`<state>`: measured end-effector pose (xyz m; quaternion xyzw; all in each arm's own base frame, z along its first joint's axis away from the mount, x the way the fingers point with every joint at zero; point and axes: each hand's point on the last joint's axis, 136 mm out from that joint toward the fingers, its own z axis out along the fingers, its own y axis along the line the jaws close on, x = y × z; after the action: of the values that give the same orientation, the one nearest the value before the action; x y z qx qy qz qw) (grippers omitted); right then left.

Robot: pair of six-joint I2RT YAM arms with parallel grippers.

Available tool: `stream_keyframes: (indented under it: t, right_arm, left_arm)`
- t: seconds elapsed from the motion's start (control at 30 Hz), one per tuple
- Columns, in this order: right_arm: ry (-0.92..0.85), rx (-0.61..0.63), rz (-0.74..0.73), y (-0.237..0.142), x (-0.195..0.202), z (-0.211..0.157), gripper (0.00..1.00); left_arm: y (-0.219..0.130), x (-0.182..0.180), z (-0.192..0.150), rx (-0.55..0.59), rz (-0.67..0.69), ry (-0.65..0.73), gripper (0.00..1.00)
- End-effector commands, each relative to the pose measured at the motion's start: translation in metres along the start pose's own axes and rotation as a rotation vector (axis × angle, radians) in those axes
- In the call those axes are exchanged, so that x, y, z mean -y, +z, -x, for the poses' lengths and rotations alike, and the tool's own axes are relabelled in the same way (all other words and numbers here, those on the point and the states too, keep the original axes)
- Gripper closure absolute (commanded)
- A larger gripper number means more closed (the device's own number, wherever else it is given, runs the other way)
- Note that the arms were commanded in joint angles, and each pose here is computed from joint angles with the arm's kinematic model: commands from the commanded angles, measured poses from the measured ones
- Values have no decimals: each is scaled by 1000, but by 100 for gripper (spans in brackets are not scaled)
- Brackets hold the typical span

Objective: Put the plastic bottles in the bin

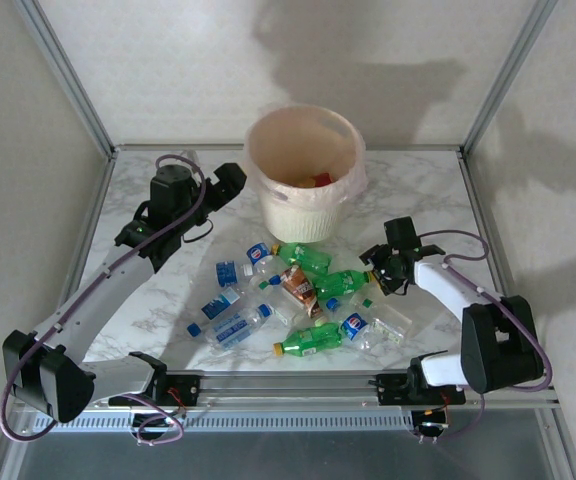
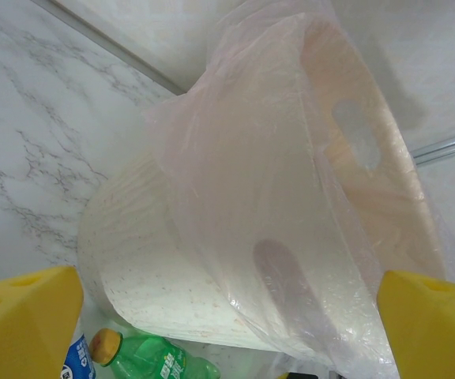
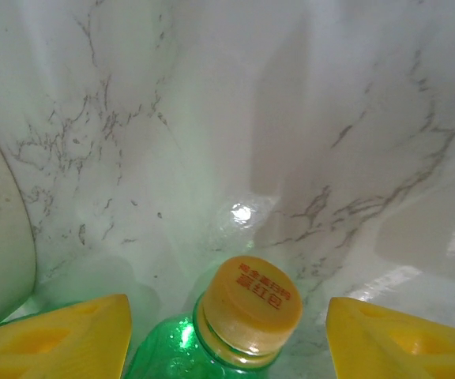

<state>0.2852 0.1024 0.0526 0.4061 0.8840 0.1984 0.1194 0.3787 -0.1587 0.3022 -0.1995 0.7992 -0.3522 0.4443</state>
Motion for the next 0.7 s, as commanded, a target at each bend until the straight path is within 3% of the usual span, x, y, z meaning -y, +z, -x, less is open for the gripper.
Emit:
stream_keyframes:
  t: [0.0,0.67]
  right_arm:
    - [29,-33,25,8,0,-4,33]
    - [66,-51,16,24,5,-7,43]
  left_arm:
    - [-1,1,-5,-8,-19,9,5]
    - [2,-1,-6,-14,-15,6,6]
